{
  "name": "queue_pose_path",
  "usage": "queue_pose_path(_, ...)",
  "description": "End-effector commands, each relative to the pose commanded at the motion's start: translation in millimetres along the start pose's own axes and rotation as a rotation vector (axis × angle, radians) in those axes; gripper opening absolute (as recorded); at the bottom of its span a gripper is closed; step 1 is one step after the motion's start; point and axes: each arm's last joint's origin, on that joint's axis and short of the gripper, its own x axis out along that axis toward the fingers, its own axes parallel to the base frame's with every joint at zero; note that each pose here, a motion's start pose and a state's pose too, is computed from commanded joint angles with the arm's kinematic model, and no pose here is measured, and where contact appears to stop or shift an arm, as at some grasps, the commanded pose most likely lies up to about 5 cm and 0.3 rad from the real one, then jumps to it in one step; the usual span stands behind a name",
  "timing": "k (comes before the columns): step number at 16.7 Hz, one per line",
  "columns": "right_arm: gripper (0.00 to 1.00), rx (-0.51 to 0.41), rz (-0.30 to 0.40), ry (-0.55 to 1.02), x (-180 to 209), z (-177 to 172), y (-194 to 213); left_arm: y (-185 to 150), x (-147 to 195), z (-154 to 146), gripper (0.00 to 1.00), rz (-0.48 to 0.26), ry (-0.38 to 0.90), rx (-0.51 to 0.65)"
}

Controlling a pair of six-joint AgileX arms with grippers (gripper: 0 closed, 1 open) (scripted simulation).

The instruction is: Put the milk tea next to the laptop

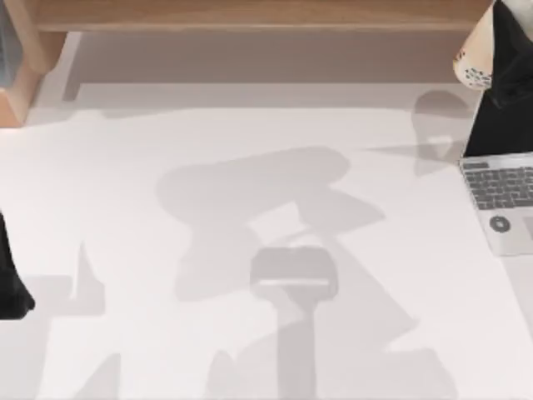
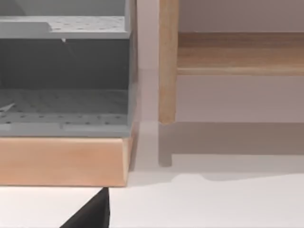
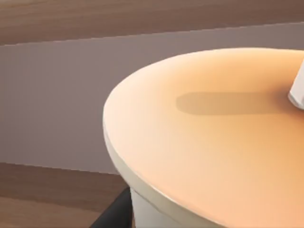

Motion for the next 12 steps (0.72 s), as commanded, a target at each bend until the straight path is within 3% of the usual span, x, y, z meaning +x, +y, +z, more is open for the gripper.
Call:
queue_pose_path(4, 0.0, -0.079, -0.069, 0.079, -33.2, 4.5, -62.6, 0.0, 0.0, 0.0, 1.0, 0.0, 0.0, 0.0)
queue_pose_path(12, 0.0, -0.084, -0.356, 0.331, -111.7, -21.1, -152.6, 0.0, 0.0, 0.0, 1.0, 0.0, 0.0, 0.0)
